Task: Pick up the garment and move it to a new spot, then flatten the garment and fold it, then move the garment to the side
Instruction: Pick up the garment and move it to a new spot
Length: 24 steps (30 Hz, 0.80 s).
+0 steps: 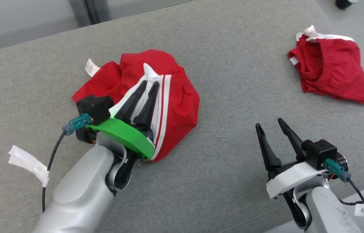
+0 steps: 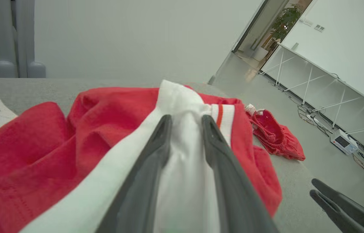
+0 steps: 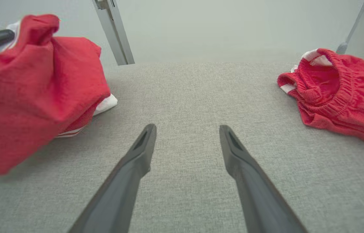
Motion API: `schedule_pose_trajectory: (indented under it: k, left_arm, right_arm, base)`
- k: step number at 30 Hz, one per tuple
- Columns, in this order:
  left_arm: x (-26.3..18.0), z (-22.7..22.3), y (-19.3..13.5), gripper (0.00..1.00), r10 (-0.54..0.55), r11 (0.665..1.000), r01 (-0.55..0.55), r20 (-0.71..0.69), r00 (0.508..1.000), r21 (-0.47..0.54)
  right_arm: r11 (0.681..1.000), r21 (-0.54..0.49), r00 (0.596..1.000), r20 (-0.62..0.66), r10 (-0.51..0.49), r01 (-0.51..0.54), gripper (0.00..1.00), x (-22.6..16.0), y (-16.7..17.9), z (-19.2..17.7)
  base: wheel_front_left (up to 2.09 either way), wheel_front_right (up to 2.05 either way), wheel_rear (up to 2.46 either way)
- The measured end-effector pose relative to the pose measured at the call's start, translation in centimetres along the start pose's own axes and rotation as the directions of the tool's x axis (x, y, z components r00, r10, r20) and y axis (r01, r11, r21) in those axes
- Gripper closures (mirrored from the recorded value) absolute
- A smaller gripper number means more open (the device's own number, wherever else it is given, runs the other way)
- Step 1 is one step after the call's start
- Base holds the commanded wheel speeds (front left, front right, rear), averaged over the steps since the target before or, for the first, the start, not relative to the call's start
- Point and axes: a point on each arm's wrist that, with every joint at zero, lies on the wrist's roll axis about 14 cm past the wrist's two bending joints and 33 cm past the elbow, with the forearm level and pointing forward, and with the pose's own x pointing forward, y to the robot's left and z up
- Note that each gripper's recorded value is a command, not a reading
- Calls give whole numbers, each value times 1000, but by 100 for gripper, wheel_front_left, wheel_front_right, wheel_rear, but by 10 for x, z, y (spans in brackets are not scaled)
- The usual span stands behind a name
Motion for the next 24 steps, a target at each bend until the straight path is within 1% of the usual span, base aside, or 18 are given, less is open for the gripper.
schedule_pose_trajectory:
  k: [2, 4, 6, 8, 10, 14, 16, 17, 21, 24]
  left_arm:
    - [2, -4, 2, 0, 5, 1000, -4, -10, 1000, 26]
    - [-1, -4, 10, 0, 45, 999, -45, 4, 999, 16]
    - [-8, -8, 15, 0, 72, 997, -72, 0, 997, 34]
    - [-16, -7, 25, 0, 118, 992, -119, 12, 993, 34]
    - [-30, -2, 43, 0, 179, 981, -181, 30, 983, 64]
    - [-69, 7, 75, 0, 305, 943, -312, 70, 950, 114]
    - [-89, 9, 84, 0, 345, 922, -353, 80, 935, 161]
    - [-99, 11, 88, 0, 369, 910, -380, 93, 925, 166]
    - [-138, 10, 94, 0, 427, 868, -440, 105, 898, 229]
    - [-168, 9, 99, 0, 480, 833, -494, 120, 869, 250]
  right_arm:
    - [1000, -3, 1000, 8, -24, 24, 0, -6, -8, 3]
    - [999, -3, 999, 14, -49, 49, 0, -12, -16, 6]
    - [998, -4, 998, 24, -64, 64, 0, -16, -21, 10]
    - [998, -2, 997, 26, -70, 70, 0, -18, -22, 10]
    - [998, 3, 998, 19, -63, 63, 0, -18, -19, 8]
    - [1000, 11, 999, 25, -28, 28, 0, -12, -7, 9]
    - [1000, 15, 1000, 26, -10, 10, 0, -10, -1, 9]
    - [1000, 16, 1000, 25, -1, 1, 0, -9, 2, 8]
    - [999, 18, 999, 19, 29, -29, 0, -8, 13, 6]
    - [999, 19, 999, 20, 47, -47, 0, -8, 19, 6]
  base:
    - [0, 0, 0]
    - [0, 0, 0]
    - [0, 0, 0]
    - [0, 0, 0]
    - [0, 0, 0]
    - [0, 0, 0]
    - [0, 0, 0]
    - [0, 0, 0]
    - [0, 0, 0]
    - [0, 0, 0]
